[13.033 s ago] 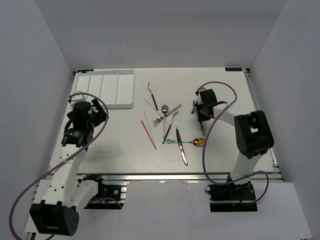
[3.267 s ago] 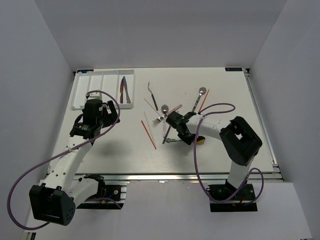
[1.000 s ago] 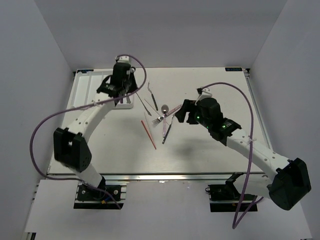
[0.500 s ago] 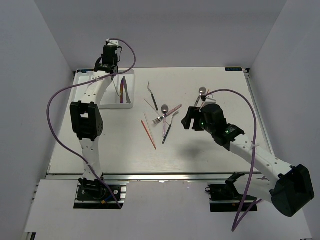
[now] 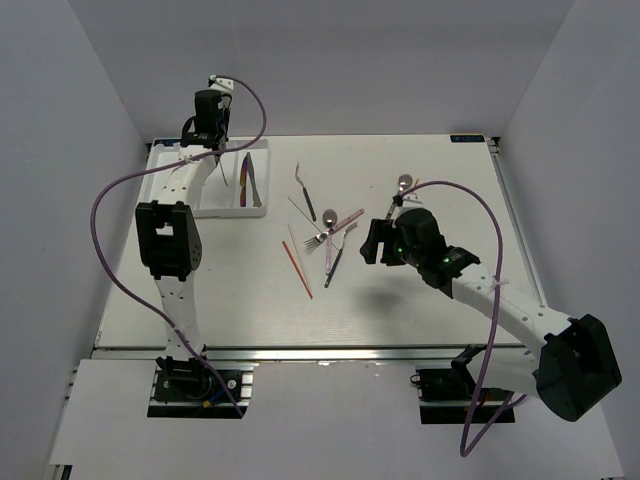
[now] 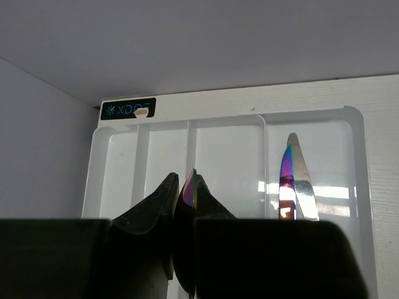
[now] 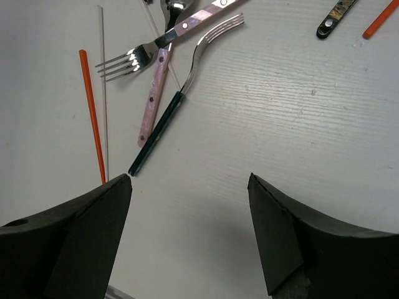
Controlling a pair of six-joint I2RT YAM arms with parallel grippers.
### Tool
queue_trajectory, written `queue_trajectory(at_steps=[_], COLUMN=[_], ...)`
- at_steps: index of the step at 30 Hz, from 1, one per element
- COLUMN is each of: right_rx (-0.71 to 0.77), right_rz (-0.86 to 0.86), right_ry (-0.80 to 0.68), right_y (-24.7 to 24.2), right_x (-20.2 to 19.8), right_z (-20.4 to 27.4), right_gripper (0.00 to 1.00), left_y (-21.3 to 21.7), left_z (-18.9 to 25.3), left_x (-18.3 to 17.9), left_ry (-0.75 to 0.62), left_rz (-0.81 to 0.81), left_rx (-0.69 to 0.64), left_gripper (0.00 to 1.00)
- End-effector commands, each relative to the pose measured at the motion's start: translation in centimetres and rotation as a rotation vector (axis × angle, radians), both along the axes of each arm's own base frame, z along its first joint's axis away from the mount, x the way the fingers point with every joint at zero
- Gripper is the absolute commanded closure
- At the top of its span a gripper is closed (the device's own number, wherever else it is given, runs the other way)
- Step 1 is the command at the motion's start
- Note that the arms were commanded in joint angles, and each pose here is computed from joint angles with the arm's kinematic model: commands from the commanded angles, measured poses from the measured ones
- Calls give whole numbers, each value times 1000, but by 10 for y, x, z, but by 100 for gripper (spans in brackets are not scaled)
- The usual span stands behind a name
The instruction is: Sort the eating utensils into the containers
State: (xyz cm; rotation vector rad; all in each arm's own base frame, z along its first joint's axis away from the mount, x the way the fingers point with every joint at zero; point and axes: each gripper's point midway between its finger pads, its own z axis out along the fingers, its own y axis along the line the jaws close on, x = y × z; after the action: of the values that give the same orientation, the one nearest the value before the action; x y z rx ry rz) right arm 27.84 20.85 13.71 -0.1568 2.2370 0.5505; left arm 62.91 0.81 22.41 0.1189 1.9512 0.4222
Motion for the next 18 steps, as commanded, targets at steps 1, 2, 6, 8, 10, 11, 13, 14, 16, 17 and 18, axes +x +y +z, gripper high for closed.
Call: queue_trajectory(at_steps=[1,2,6,8,10,11,13,14,16,17,18], right_rx=[12,8,6,5,7,7,7,7,12,16,18], right_rz=[18,15,10,8,6,7,6,7,6,6,7], right_ry=[-47,-46,-48,-43,-38,-36,-34,-32,-36,-38,-38], right_y=[5,4,4,5,5,5,5,5,6,6,7], right_x=[8,8,10,10,10,9,10,9,10,10,10], right_z=[16,16,17,16,15,15,16,16,18,19,20], right_gripper=[20,20,20,20,20,20,20,20,20,20,20], left_y=[5,6,5,6,7,9,9,12,12,13,13], left_z=[-9,-14,-40,-57,-68,-70,-74,-76,-79,-79,-72], left_x=[7,7,11,11,10,9,7,5,0,-1,-3], left_ry=[-15,-8,27,58,76,79,93,94,100,99,88], left_rz=[-35,-37,-38,-32,-29,-15,-19,-10,-3,6,9], left_rx=[0,-5,-21,-24,-23,-16,-17,-12,-15,-17,-24], left_gripper=[100,100,99,99,98,96,90,86,70,61,50])
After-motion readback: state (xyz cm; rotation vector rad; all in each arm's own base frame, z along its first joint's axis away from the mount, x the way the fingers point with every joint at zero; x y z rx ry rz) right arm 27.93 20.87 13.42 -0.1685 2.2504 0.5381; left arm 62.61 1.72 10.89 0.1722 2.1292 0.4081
